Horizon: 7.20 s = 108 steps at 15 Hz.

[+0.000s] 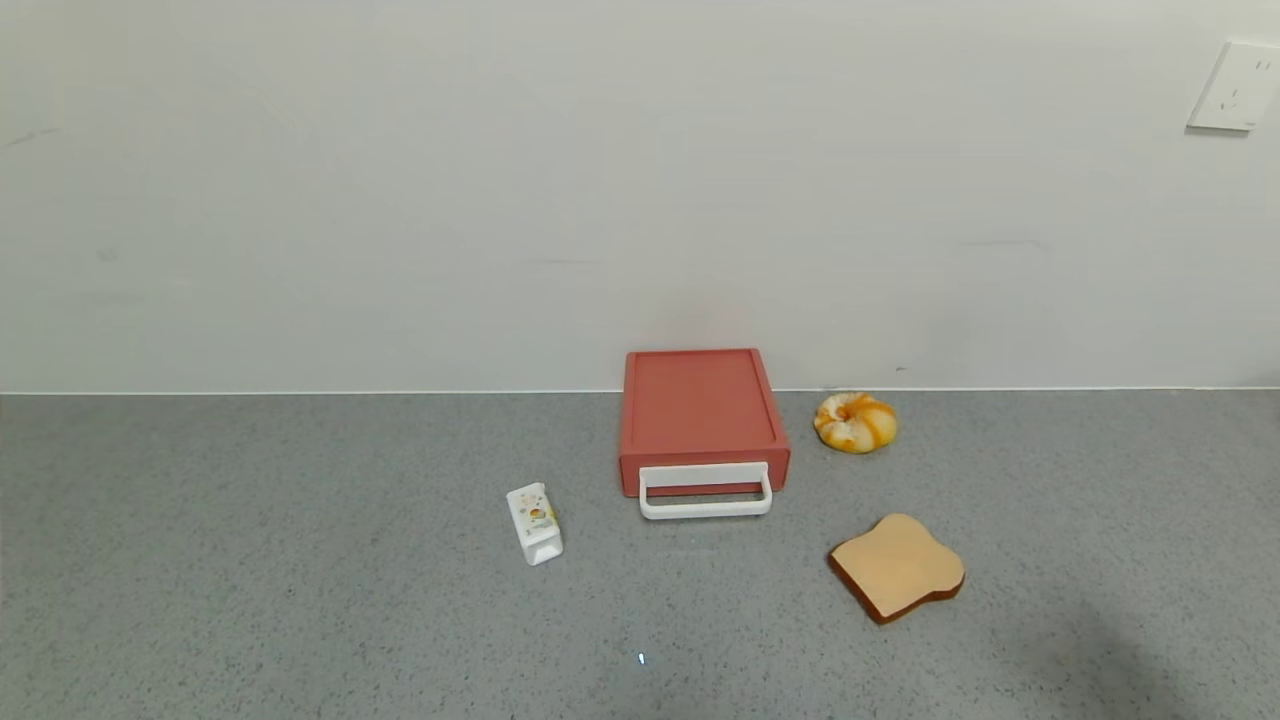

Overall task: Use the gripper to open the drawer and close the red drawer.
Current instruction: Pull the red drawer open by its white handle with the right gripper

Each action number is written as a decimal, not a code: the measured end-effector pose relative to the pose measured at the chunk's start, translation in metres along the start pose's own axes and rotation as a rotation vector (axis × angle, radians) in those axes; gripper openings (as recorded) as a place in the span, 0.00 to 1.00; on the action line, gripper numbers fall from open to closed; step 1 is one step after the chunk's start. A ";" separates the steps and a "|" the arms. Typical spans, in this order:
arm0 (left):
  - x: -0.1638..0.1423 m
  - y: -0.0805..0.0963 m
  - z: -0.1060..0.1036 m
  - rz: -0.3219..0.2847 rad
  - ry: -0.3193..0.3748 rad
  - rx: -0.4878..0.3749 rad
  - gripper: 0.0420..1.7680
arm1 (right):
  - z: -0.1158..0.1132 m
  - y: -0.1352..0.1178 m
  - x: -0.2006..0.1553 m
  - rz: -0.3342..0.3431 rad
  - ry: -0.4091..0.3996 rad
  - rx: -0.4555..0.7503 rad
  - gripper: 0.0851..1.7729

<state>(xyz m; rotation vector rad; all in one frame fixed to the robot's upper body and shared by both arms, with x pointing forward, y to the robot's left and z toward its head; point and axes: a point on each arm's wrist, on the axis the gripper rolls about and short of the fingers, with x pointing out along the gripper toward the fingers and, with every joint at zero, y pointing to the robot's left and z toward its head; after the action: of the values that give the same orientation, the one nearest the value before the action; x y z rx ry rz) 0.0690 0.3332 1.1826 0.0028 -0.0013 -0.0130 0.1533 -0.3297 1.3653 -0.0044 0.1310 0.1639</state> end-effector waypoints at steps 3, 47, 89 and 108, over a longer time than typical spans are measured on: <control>0.000 0.000 0.000 0.000 -0.001 -0.001 0.97 | 0.027 0.004 0.060 0.083 0.106 0.032 0.98; 0.000 0.000 0.000 0.001 0.000 0.005 0.97 | -0.044 0.185 0.342 0.652 0.675 -0.372 0.02; 0.000 0.000 0.000 0.001 0.000 0.006 0.97 | -0.111 0.242 0.374 0.214 0.770 -0.131 0.02; 0.000 0.000 0.000 0.001 -0.001 0.006 0.97 | -0.106 0.249 0.339 0.235 0.964 -0.111 0.02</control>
<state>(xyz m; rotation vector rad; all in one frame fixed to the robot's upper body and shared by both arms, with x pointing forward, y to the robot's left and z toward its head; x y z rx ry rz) 0.0691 0.3332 1.1826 0.0092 -0.0022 -0.0123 0.4302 -0.0302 1.2181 -0.1810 1.0867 0.3952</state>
